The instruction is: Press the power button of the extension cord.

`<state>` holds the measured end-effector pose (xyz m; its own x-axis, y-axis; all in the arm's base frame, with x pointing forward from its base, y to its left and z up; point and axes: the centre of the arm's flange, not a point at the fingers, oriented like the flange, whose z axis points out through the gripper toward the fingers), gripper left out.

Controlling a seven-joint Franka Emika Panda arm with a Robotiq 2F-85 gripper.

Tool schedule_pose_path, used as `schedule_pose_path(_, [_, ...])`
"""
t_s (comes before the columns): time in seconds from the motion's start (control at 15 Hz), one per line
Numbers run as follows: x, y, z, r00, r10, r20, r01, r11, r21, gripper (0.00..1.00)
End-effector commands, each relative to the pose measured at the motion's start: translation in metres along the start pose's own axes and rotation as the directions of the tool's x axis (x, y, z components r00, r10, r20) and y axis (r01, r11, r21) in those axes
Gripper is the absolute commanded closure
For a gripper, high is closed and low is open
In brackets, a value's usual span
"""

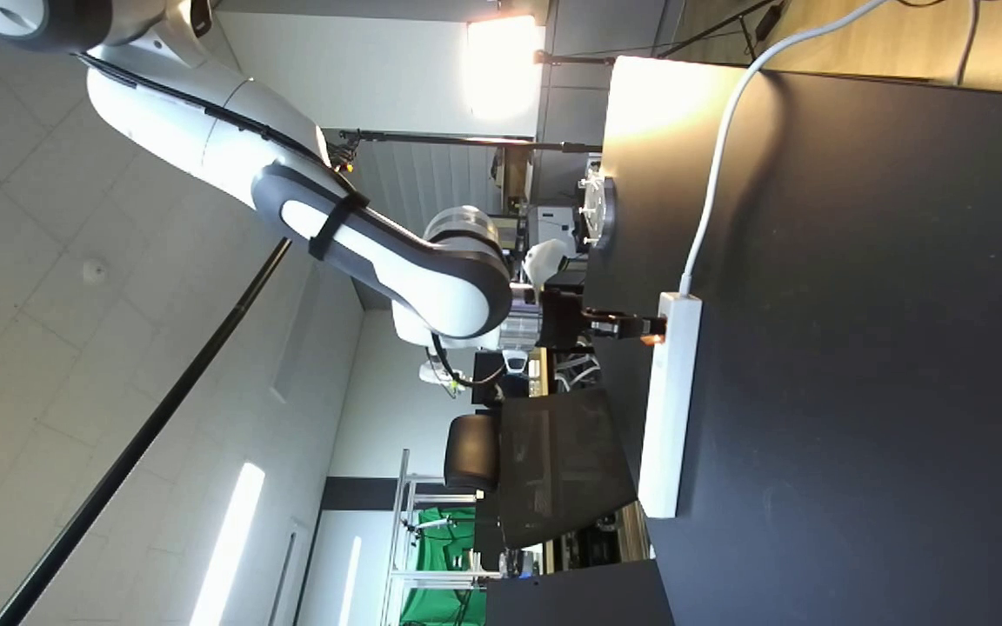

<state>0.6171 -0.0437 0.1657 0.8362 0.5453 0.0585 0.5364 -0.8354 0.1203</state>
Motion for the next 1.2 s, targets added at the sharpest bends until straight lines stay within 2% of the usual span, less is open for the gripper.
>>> schedule_pose_path(0.0, [-0.003,-0.021,0.026,1.000,-0.008,0.025,0.009,0.999,-0.037,1.00])
schedule_pose_path(0.47, [0.005,-0.029,0.012,1.000,0.006,0.031,-0.005,0.999,-0.037,1.00])
schedule_pose_path(0.87, [0.003,-0.015,0.004,0.998,0.065,0.007,-0.065,0.997,0.049,1.00])
schedule_pose_path(1.13, [-0.003,-0.002,0.005,0.992,0.123,-0.028,-0.118,0.983,0.140,1.00])
